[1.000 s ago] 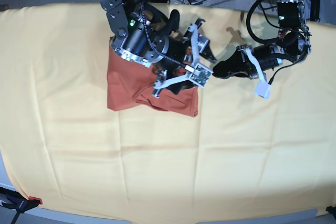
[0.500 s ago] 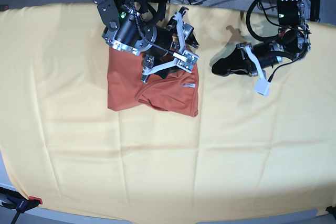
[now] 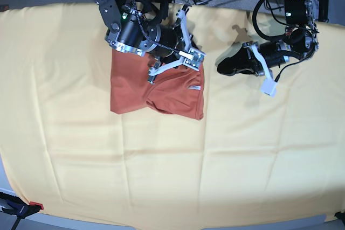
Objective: Fold the T-shirt properly
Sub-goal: 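Release the bundle and lift the right gripper away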
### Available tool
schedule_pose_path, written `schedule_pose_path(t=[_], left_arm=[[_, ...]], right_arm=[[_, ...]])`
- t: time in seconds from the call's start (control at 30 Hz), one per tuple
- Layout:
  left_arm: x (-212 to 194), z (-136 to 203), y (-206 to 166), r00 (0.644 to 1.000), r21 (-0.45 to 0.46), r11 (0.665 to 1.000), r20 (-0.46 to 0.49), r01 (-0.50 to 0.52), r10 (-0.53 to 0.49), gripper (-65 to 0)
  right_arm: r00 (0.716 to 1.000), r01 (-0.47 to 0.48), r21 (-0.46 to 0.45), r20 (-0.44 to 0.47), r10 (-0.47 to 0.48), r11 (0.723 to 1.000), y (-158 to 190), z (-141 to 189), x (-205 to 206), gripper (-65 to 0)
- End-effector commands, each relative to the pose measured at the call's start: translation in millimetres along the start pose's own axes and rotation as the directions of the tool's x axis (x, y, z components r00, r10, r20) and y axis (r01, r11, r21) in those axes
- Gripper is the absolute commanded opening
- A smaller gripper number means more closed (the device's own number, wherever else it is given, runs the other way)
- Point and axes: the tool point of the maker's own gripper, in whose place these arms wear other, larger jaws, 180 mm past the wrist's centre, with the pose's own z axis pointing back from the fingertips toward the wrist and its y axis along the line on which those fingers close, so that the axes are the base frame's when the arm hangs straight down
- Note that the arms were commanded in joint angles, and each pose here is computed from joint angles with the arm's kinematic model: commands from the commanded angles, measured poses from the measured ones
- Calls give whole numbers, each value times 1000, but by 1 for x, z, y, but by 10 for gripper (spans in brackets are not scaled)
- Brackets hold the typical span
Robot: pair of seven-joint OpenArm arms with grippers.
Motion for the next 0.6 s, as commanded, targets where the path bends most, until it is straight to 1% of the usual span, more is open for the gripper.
schedule_pose_path(t=[0.0,0.03,0.07,0.17,0.23,0.27,0.37,0.47,0.57], left_arm=[[16,3,-4,999,-15,999,42,34,-33,-650],[16,3,-4,999,-15,999,42,34,-33,-650],[16,3,-4,999,-15,999,42,34,-33,-650],[16,3,-4,999,-15,999,42,34,-33,-650],[16,3,-4,999,-15,999,41,34,-33,-650],[16,3,-4,999,-15,999,42,34,-33,-650],[16,3,-4,999,-15,999,42,34,-33,-650],[16,3,-4,999,-15,999,42,34,-33,-650],[16,3,-4,999,-15,999,42,34,-33,-650]], right_arm=[[998,-9,-9,55,10,1000,-2,4,15,-434],[998,-1,-13,55,2,1000,-3,4,15,-399],[999,4,-16,54,-3,1000,-4,4,14,-388],[999,0,-21,49,1,1000,-5,4,14,-389],[1000,-7,-47,27,8,999,-9,4,10,-404],[1000,-1,-69,14,2,998,-13,4,7,-439],[1000,7,-113,-13,-8,994,-21,5,2,-647],[1000,24,-103,0,-25,994,-18,4,5,-650],[995,89,-54,55,-86,995,-4,1,17,-650]])
